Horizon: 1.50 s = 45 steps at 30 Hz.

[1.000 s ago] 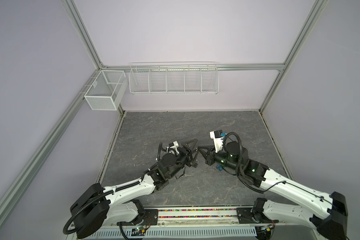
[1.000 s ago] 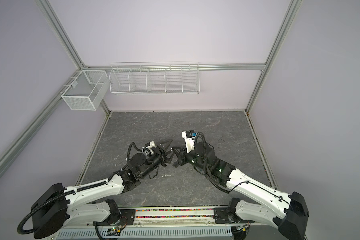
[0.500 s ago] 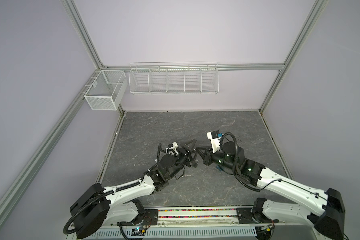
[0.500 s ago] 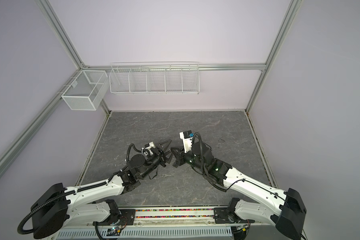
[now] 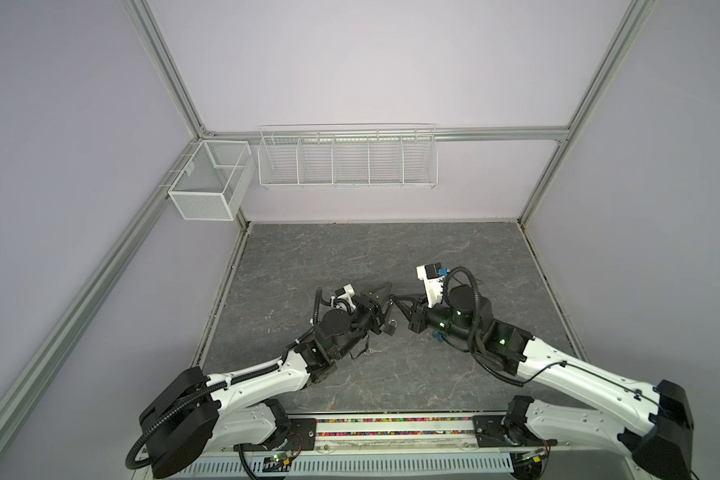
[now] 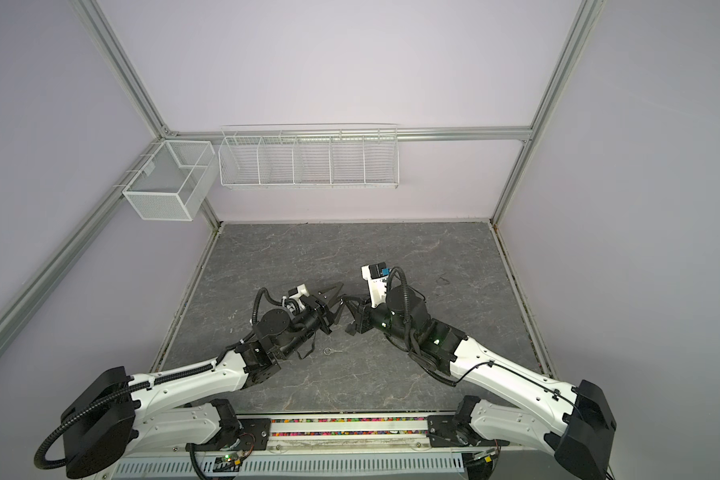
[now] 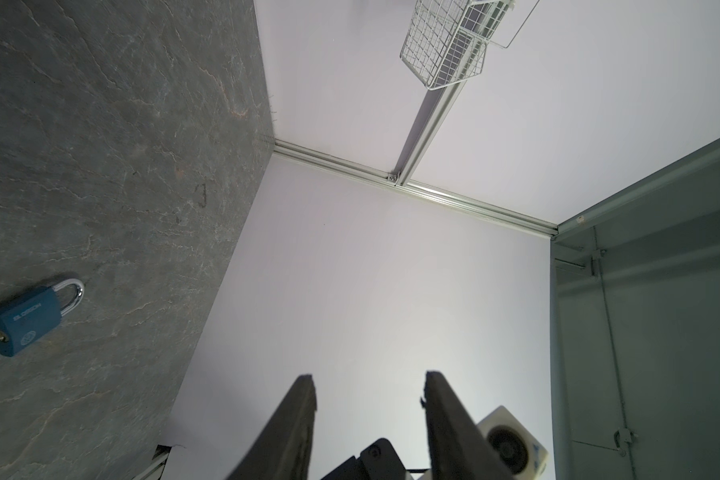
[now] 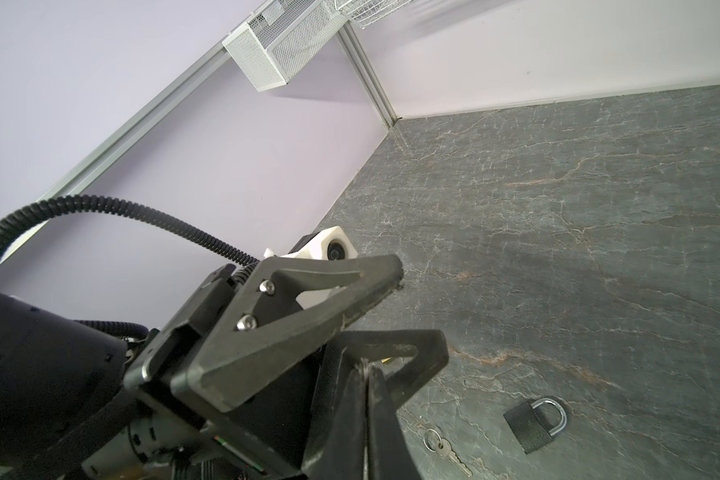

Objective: Unlock with the key

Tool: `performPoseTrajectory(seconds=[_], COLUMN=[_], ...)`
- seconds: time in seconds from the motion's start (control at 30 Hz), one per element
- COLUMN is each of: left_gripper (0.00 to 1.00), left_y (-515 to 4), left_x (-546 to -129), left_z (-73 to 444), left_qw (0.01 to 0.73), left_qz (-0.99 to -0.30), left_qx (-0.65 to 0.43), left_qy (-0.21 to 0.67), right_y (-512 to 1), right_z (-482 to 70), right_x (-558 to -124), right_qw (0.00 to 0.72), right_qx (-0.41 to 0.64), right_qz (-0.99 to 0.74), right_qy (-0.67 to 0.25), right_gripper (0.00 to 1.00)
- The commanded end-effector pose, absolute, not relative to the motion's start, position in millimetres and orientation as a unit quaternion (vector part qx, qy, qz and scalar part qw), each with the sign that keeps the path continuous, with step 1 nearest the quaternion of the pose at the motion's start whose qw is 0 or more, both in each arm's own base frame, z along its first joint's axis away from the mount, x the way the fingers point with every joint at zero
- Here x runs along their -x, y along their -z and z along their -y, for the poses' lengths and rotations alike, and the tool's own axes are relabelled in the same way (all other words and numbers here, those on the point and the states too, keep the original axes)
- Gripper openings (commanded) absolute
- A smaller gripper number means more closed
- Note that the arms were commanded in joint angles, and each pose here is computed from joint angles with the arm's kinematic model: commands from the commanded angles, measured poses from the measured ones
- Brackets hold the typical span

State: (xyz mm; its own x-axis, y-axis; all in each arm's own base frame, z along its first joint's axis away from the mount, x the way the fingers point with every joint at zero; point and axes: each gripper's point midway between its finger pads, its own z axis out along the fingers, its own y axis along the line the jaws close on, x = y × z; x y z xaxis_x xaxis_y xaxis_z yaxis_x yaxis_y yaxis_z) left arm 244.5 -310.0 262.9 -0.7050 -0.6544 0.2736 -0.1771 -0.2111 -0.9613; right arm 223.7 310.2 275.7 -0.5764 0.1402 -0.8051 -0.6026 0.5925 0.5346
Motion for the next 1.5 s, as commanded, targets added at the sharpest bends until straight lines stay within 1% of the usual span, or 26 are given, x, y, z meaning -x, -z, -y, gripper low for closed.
performPoseTrajectory(seconds=[0.0,0.1,0.2,0.27,0.33,0.43,0.5,1.03,1.07,1.13,1.27,1.47], left_gripper=[0.37,0.34,0.27,0.26,0.22,0.2,0.17,0.14,0.12,0.05,0.05,0.0], left_y=[-268,-265,-264,-266,-266,-265,-263,-256,-256,-257,-258,-257], left_x=[-243,-243,-243,-243,-243,-243,-243,-245,-245,-245,-245,-246], left_z=[307,307,307,307,308,309,309,316,316,316,317,317], left_qw=[0.17,0.169,0.169,0.169,0.168,0.167,0.167,0.16,0.16,0.16,0.16,0.163], left_qz=[-0.594,-0.596,-0.597,-0.595,-0.596,-0.598,-0.6,-0.617,-0.617,-0.616,-0.617,-0.618], left_qx=[0.349,0.35,0.35,0.35,0.349,0.349,0.349,0.352,0.352,0.351,0.35,0.348], left_qy=[0.705,0.703,0.702,0.703,0.703,0.702,0.7,0.685,0.685,0.686,0.686,0.685], right_y=[-278,-278,-279,-278,-276,-277,-280,-279,-278,-276,-275,-279], right_z=[-308,-305,-303,-304,-305,-305,-304,-300,-300,-301,-301,-297], right_x=[-218,-218,-218,-217,-218,-217,-217,-215,-215,-215,-214,-213], right_qw=[0.442,0.445,0.447,0.446,0.444,0.445,0.449,0.453,0.452,0.451,0.45,0.454], right_qx=[0.149,0.146,0.145,0.146,0.147,0.147,0.146,0.148,0.149,0.149,0.15,0.148], right_qz=[-0.771,-0.77,-0.77,-0.77,-0.771,-0.77,-0.767,-0.768,-0.769,-0.771,-0.771,-0.77], right_qy=[-0.434,-0.432,-0.432,-0.433,-0.432,-0.433,-0.435,-0.427,-0.426,-0.425,-0.425,-0.424], right_gripper=[0.07,0.07,0.07,0.06,0.07,0.07,0.07,0.07,0.06,0.07,0.06,0.07])
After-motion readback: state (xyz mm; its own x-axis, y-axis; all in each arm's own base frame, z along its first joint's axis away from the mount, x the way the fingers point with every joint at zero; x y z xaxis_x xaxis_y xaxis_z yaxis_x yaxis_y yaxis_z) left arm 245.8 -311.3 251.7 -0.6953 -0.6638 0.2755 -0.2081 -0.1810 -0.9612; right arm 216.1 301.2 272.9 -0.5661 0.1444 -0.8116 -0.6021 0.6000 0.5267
